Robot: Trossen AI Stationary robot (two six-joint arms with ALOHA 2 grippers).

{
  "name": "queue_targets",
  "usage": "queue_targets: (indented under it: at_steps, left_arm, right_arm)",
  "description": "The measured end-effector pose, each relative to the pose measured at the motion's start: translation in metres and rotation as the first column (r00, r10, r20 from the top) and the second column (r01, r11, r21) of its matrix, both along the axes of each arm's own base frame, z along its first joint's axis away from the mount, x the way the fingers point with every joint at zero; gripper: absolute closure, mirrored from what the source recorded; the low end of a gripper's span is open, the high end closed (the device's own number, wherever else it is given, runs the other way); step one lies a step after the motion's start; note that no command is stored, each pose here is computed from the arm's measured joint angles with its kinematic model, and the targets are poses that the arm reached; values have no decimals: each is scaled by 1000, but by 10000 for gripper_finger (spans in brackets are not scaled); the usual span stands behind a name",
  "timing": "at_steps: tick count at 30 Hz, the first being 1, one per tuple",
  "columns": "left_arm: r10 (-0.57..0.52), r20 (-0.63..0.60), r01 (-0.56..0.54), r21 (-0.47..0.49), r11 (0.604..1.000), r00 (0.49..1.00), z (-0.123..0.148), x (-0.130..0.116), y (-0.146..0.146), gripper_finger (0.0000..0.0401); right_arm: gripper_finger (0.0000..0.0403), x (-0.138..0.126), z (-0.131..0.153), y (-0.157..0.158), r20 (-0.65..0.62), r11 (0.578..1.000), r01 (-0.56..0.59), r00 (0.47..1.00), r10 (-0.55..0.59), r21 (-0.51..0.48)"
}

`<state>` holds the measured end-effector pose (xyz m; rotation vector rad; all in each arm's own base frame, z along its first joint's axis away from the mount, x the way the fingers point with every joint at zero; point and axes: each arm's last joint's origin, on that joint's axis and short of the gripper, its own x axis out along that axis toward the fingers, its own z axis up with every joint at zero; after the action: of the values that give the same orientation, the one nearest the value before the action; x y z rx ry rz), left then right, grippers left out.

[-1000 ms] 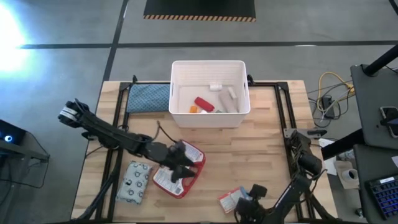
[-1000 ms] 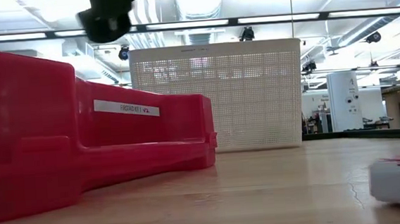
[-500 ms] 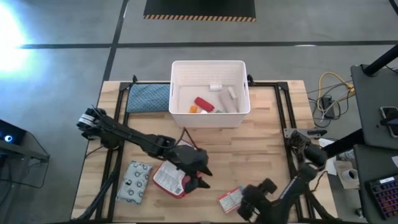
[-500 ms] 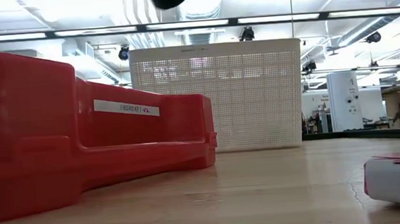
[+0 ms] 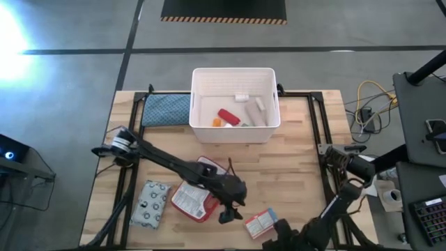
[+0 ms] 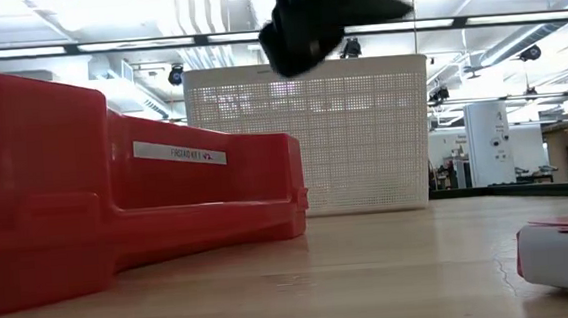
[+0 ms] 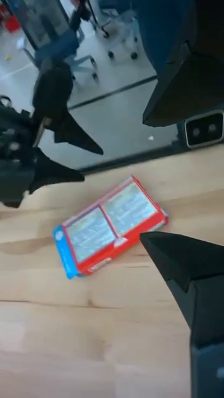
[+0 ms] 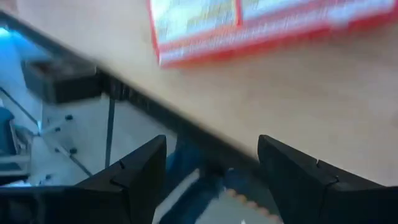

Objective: Pick & place medical supplies in basket/bin
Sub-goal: Put the red medicine box into the white bin

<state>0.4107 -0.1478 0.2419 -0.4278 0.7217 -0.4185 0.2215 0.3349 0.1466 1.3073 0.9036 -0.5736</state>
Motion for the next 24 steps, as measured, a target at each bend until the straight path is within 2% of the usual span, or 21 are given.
queue_targets:
  at_steps: [9, 14, 18, 20, 24]
  left_arm:
    - [7, -52, -6, 11, 1000, 999, -17, 2, -2, 132]
    - [9, -70, -7, 18, 1000, 998, -23, 0, -1, 132]
    - [12, -94, -9, 24, 1000, 995, -31, -2, -1, 132]
    - [13, -83, -12, 21, 1000, 996, -27, 0, -1, 132]
    - [28, 16, -28, 37, 999, 999, -4, 8, -4, 132]
  right_arm:
    - [161, 1, -14, -22, -37, 994, 38, 998, -42, -107]
    - [161, 11, -20, -38, -45, 990, 81, 995, -86, -114]
    - [161, 19, -21, -50, -7, 977, 118, 993, -122, -175]
    - [161, 22, -20, -54, 2, 973, 121, 992, -123, -197]
    - [161, 21, -16, -60, 12, 963, 125, 992, -126, -238]
